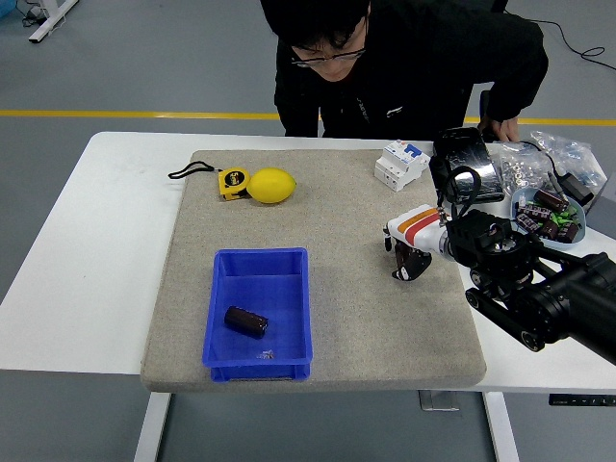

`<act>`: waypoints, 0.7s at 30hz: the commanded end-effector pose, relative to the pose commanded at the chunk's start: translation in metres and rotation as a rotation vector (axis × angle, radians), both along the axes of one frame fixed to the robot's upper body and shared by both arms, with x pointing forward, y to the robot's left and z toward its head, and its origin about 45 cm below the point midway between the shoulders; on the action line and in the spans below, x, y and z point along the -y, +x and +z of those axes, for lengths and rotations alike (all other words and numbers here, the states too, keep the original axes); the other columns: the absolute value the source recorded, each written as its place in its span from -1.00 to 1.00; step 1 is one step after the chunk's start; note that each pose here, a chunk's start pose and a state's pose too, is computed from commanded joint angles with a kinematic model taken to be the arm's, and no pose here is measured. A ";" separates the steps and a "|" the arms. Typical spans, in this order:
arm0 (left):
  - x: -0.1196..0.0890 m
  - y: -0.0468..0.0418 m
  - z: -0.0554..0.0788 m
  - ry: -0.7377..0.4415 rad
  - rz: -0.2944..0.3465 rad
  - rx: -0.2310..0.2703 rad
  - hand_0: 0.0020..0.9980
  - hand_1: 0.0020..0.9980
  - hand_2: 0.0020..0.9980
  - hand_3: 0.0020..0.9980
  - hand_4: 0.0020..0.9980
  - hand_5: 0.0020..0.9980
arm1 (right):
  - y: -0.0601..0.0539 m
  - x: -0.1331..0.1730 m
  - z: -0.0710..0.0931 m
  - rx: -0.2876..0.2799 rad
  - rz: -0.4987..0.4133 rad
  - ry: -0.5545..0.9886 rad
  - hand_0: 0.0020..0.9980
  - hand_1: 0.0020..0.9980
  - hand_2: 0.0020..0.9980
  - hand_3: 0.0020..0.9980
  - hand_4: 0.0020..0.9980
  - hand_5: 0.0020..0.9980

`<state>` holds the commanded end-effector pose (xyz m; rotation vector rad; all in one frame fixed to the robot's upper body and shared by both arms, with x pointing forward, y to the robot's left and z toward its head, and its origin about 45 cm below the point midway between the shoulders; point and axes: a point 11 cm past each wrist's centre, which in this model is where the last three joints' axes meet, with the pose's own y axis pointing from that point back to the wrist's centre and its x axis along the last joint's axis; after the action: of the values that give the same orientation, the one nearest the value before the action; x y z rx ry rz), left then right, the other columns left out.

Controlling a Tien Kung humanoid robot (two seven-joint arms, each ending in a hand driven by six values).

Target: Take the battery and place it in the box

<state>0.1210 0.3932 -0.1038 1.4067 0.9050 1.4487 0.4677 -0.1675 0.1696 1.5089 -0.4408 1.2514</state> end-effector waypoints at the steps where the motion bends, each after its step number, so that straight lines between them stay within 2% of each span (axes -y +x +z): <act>1: 0.000 -0.0004 0.000 0.001 0.000 -0.001 0.44 0.38 0.35 0.17 0.27 0.09 | 0.000 -0.001 0.000 -0.003 0.004 -0.006 -0.17 0.06 0.36 0.43 0.75 -0.42; 2: -0.001 -0.0006 0.000 0.001 0.000 -0.001 0.44 0.38 0.35 0.17 0.26 0.09 | 0.000 -0.001 0.001 -0.007 0.007 -0.012 -0.11 0.12 0.40 0.53 0.80 -0.41; 7: -0.001 -0.0010 0.000 0.003 0.000 -0.002 0.44 0.38 0.35 0.17 0.26 0.09 | 0.000 -0.002 0.003 -0.017 0.016 -0.038 -0.11 0.12 0.40 0.53 0.80 -0.41; 8: -0.001 -0.0005 0.000 0.003 0.000 -0.001 0.45 0.38 0.35 0.17 0.26 0.09 | 0.001 -0.002 0.004 -0.016 0.017 -0.044 -0.09 0.16 0.43 0.59 0.81 -0.41; 21: -0.001 0.0036 0.001 0.002 -0.002 0.007 0.44 0.38 0.34 0.17 0.26 0.09 | 0.003 0.000 0.008 0.003 0.028 -0.047 -0.15 0.12 0.41 0.56 0.78 -0.43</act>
<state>0.1246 0.3945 -0.1025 1.4031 0.8980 1.4523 0.4710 -0.1676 0.1777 1.4777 -0.3912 1.2773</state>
